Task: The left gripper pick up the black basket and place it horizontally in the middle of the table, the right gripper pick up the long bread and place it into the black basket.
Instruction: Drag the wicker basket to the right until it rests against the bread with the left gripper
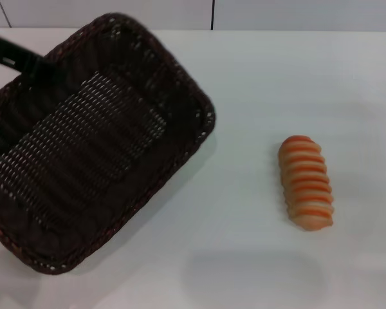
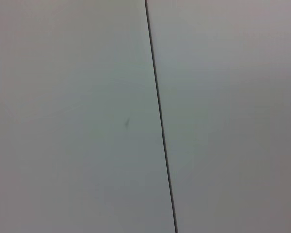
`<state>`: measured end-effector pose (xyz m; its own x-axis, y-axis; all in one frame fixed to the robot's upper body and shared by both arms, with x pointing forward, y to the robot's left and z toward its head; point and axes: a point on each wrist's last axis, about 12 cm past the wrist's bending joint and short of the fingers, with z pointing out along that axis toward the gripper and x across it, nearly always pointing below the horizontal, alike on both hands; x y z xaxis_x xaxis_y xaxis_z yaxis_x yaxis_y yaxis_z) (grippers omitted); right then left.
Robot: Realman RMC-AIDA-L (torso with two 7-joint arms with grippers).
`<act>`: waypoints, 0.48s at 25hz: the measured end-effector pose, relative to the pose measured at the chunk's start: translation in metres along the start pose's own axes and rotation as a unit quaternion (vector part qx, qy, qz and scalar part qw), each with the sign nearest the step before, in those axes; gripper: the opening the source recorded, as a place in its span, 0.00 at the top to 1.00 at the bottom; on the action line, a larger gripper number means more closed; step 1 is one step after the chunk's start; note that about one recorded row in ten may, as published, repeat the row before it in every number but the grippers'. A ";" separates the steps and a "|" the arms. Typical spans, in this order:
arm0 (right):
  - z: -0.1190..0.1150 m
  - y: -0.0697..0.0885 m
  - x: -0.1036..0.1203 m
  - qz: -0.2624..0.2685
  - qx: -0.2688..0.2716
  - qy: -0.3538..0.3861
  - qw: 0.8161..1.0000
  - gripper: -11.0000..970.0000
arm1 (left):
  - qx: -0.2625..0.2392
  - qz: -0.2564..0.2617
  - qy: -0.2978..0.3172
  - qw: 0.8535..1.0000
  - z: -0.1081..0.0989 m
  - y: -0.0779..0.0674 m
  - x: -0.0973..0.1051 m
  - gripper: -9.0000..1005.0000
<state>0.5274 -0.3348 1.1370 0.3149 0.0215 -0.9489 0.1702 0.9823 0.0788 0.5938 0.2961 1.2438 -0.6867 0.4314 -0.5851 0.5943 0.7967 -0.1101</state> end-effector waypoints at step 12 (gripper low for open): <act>-0.011 -0.005 -0.002 0.004 0.009 0.003 1.000 0.42 | 0.140 0.240 -0.001 0.961 0.001 -0.039 -0.063 0.79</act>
<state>0.5157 -0.3372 1.1356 0.3116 0.0306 -0.9497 0.1846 0.9785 0.0921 0.6142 0.2377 1.2839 -0.3056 0.7193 -0.6239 0.9316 0.3614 -0.0396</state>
